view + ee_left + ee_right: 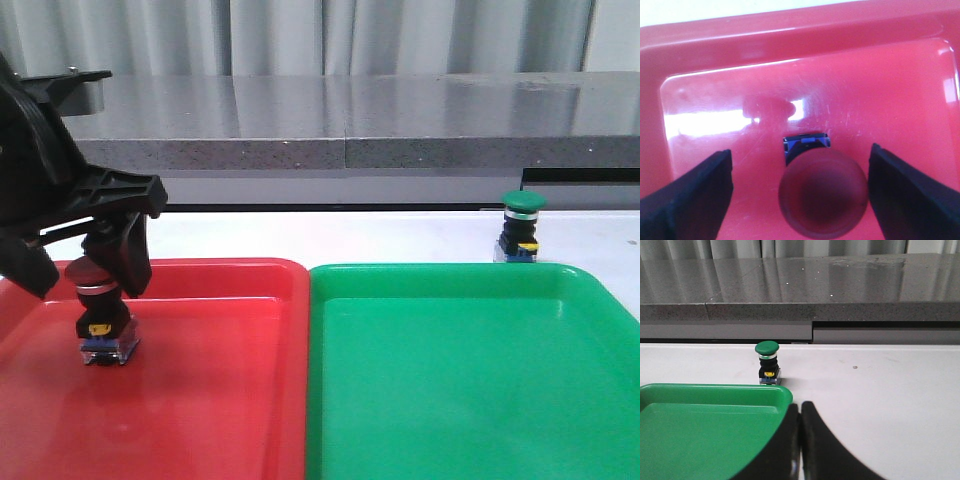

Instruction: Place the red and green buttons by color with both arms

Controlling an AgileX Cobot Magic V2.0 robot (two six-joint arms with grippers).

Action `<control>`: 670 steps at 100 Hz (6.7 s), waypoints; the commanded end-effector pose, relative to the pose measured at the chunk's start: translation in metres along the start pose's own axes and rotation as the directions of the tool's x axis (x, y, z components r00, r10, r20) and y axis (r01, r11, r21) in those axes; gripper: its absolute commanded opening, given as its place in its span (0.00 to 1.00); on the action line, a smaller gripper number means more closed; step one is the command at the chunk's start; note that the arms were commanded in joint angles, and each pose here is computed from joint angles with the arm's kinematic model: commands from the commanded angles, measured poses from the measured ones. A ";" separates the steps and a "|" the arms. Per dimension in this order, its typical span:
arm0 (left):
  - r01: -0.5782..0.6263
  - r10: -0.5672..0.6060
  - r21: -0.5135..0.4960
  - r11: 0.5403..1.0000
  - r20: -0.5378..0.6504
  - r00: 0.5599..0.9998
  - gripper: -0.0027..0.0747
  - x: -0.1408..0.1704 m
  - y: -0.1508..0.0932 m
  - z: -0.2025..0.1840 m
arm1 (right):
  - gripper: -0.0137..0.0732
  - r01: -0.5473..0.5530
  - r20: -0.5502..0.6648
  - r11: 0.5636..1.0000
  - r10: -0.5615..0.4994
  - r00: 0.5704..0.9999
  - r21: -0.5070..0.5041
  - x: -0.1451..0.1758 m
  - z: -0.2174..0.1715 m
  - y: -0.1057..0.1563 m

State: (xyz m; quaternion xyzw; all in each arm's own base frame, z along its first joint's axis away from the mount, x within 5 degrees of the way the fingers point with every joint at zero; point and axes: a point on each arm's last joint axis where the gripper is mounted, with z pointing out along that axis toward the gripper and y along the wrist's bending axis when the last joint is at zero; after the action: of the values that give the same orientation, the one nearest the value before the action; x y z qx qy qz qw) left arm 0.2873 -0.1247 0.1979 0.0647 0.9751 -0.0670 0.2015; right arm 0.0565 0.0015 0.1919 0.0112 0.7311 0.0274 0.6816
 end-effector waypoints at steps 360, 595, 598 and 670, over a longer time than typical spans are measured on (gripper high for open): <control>-0.010 0.135 -0.141 0.990 0.925 0.356 0.01 0.184 0.074 -0.168 | 0.03 0.010 0.116 1.000 -0.010 0.993 -0.003 -0.013 -0.003 0.001; -0.016 0.134 -0.135 0.991 0.951 0.279 0.01 0.221 0.080 -0.115 | 0.03 0.009 0.310 1.000 -0.005 0.951 -0.010 -0.032 -0.007 0.001; -0.016 0.134 -0.135 0.991 0.951 0.279 0.01 0.221 0.080 -0.115 | 0.03 0.009 0.322 1.000 -0.005 0.947 -0.011 -0.035 -0.008 0.002; -0.016 0.134 -0.135 0.991 0.951 0.279 0.01 0.221 0.080 -0.115 | 0.03 -0.044 -0.299 0.999 0.037 0.954 -0.015 -0.163 0.016 0.013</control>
State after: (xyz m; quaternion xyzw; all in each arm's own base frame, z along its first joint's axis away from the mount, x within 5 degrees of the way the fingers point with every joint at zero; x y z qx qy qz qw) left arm 0.0556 -0.0059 0.2102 0.0490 0.6846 -0.0271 0.7268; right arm 0.0718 0.0055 0.3340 0.0151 0.8246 0.0489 0.5634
